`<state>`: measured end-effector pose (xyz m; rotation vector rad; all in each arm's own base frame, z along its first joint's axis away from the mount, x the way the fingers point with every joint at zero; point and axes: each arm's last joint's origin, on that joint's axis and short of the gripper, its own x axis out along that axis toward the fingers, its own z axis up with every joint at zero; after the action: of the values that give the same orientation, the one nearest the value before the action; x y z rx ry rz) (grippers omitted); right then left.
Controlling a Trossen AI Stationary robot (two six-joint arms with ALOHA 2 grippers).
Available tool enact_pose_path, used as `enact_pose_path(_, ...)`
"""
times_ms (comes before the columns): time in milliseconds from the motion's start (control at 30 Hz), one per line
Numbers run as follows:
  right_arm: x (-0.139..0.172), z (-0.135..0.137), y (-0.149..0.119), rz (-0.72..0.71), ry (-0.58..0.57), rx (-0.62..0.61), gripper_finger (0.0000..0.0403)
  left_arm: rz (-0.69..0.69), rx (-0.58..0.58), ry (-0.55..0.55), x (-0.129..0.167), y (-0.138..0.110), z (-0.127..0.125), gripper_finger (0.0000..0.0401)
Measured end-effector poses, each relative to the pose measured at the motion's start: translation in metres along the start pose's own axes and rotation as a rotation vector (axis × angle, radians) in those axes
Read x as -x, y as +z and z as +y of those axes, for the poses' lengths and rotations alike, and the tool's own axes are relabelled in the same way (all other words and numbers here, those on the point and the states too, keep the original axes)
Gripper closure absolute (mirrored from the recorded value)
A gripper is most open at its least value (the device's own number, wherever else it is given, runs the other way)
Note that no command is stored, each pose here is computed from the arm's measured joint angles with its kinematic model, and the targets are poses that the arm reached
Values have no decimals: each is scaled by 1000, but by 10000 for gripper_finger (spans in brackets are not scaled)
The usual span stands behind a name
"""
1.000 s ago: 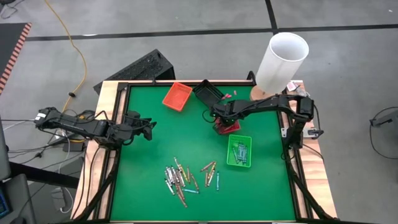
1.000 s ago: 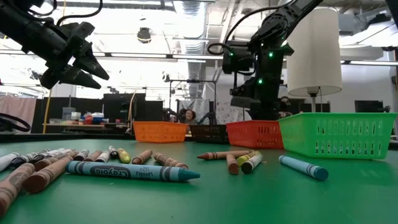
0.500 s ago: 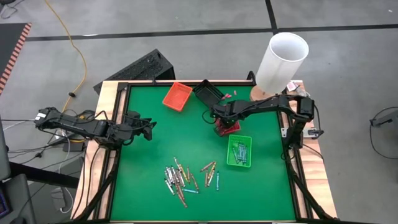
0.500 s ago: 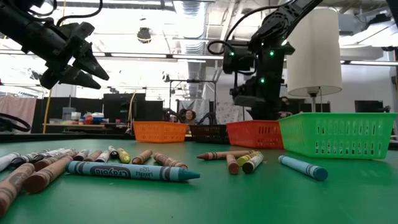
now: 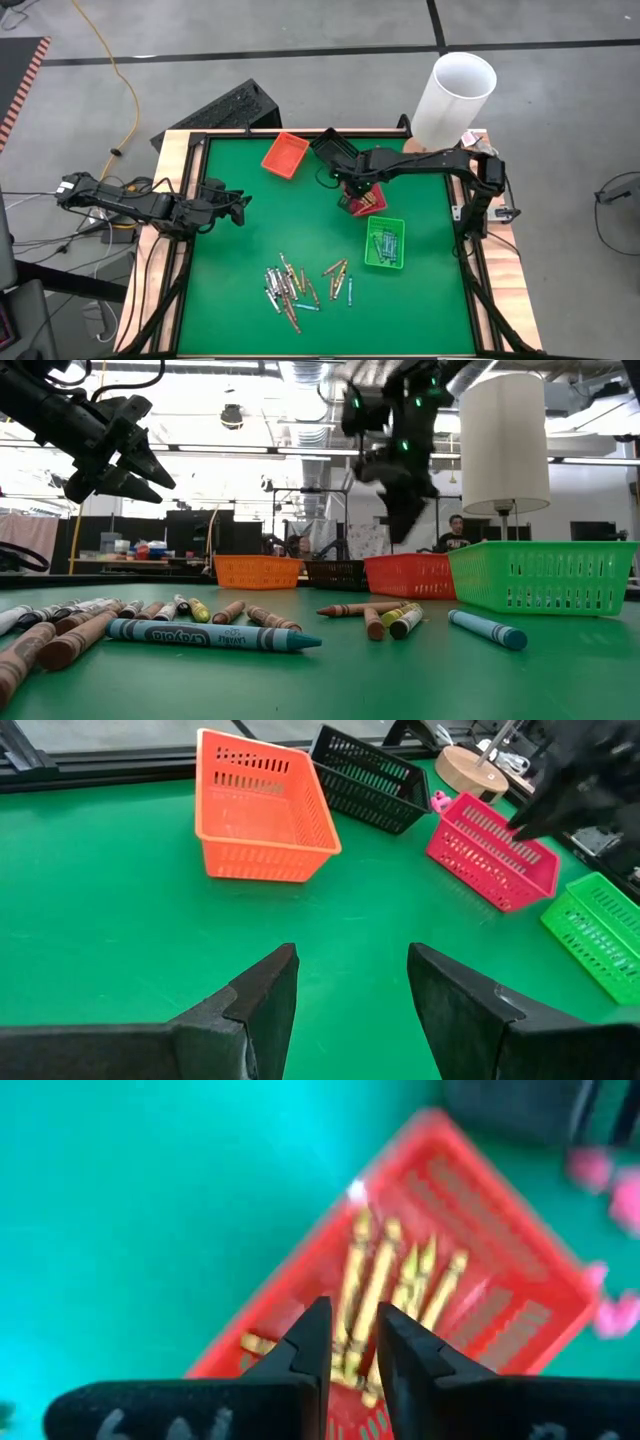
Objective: Sort crayons
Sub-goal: Put the green-yellow crayon into the red bin
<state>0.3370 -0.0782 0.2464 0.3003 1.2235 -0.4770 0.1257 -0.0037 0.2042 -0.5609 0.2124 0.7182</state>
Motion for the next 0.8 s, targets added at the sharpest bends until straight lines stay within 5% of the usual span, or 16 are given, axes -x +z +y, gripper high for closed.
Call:
enact_pose_path(200, 30, 44, 4, -99, 135, 376, 321, 3, -7, -2, 0, 0, 0, 221)
enact_pose_path(433, 41, 103, -26, -113, 261, 834, 321, 3, -8, -2, 0, 0, 0, 221)
enact_pose_path(800, 28, 167, -59, -137, 329, 1075, 321, -1, -8, 1, 0, 0, 0, 221)
